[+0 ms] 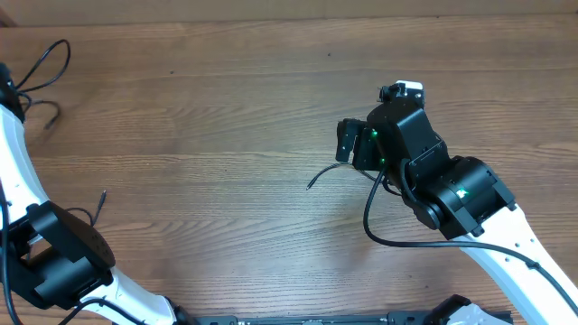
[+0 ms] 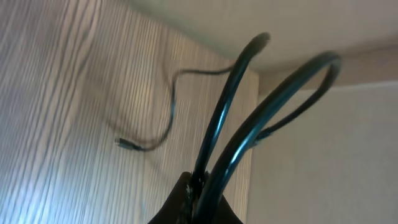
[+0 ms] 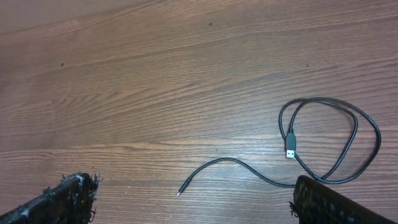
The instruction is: Untangle cables
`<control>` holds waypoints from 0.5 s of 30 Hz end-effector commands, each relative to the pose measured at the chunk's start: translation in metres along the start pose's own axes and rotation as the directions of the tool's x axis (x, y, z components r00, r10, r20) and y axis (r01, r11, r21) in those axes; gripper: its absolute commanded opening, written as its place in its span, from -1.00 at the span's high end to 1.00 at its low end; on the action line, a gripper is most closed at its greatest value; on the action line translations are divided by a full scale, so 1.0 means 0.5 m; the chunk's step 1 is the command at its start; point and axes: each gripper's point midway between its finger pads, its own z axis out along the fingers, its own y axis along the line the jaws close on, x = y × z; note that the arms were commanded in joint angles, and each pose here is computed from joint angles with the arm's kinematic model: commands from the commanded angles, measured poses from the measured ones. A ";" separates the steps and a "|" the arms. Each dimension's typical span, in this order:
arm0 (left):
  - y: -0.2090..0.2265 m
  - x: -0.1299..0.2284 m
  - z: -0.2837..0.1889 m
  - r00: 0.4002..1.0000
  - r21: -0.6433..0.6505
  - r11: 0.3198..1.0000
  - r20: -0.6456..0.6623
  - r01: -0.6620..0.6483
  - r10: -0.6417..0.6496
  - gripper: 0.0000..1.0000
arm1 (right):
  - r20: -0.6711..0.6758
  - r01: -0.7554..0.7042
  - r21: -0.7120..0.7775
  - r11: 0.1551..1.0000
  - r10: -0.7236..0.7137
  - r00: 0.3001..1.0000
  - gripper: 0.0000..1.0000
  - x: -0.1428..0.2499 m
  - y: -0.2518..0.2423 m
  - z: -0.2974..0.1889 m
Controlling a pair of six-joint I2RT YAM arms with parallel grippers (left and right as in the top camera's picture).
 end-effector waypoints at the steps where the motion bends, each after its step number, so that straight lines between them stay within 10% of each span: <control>1: -0.003 -0.036 0.022 0.988 -0.020 0.994 0.114 -0.106 0.108 0.92 | 0.016 -0.019 -0.011 1.000 0.019 1.000 -1.00 -0.012 0.005 -0.005; 15: 0.175 0.092 0.214 0.963 -0.260 0.927 -0.085 -0.270 0.257 0.75 | -0.007 -0.018 -0.045 0.999 0.018 1.000 -1.00 -0.005 0.017 -0.006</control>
